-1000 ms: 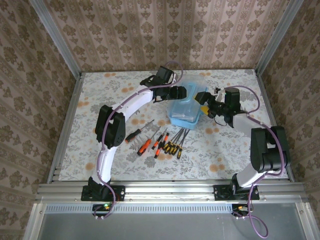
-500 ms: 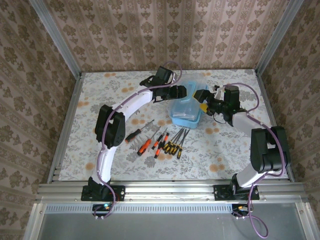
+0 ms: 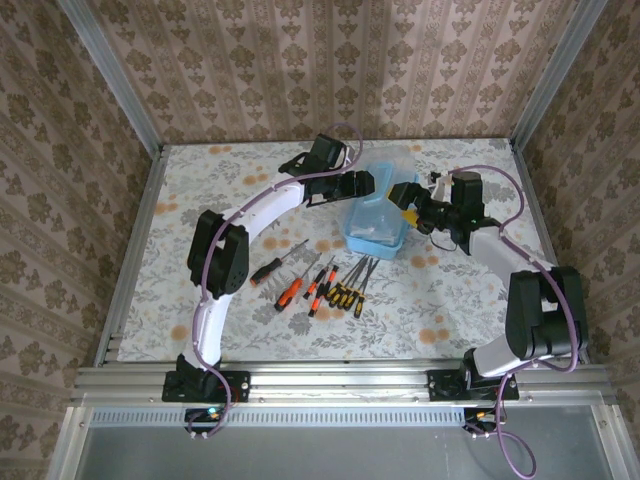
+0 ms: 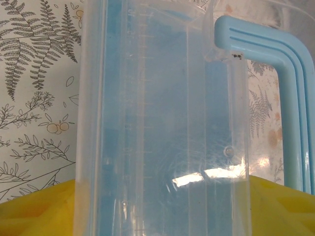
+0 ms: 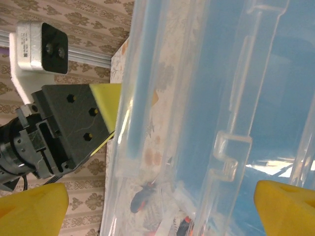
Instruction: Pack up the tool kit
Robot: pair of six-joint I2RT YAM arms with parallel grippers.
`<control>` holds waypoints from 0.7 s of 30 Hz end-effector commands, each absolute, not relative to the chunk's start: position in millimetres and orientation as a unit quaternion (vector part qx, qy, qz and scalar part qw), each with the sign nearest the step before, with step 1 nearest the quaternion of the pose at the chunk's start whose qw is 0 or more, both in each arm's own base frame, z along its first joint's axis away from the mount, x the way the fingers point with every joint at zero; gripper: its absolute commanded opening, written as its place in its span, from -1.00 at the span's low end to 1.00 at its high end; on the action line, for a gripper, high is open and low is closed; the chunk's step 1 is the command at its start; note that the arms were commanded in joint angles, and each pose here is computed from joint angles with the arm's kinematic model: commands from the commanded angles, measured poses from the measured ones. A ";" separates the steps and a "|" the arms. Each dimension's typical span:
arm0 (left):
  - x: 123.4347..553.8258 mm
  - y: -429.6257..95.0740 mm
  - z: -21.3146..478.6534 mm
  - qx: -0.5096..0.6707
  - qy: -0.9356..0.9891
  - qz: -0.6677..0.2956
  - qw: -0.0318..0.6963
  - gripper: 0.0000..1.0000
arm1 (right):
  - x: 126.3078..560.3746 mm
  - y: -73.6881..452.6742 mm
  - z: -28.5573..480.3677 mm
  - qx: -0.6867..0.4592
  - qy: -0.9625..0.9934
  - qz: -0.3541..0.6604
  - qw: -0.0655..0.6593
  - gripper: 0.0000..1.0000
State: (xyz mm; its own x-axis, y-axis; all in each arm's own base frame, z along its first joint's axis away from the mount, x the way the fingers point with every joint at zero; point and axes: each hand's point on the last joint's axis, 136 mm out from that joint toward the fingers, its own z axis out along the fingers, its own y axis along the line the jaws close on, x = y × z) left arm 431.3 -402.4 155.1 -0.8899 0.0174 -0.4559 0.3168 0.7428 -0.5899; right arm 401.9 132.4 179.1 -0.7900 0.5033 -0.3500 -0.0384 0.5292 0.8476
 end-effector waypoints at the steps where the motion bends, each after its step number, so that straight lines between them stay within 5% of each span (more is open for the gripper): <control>1: 421.9 -404.1 161.6 0.076 0.906 -0.367 0.195 0.11 | 401.6 132.5 201.5 0.121 0.822 0.459 0.314 0.98; 9: 421.3 -407.7 166.5 0.079 0.901 -0.379 0.196 0.18 | 413.9 144.4 216.1 0.117 0.795 0.510 0.306 0.97; 12: 418.2 -406.6 168.4 0.092 0.900 -0.378 0.198 0.32 | 415.8 145.3 219.2 0.117 0.791 0.516 0.307 0.96; 17: 414.9 -399.5 176.5 0.115 0.899 -0.374 0.196 0.99 | 418.0 145.8 222.2 0.117 0.788 0.520 0.308 0.96; 21: 412.9 -389.6 188.7 0.139 0.902 -0.352 0.209 1.00 | 419.9 146.1 222.5 0.119 0.788 0.520 0.308 0.95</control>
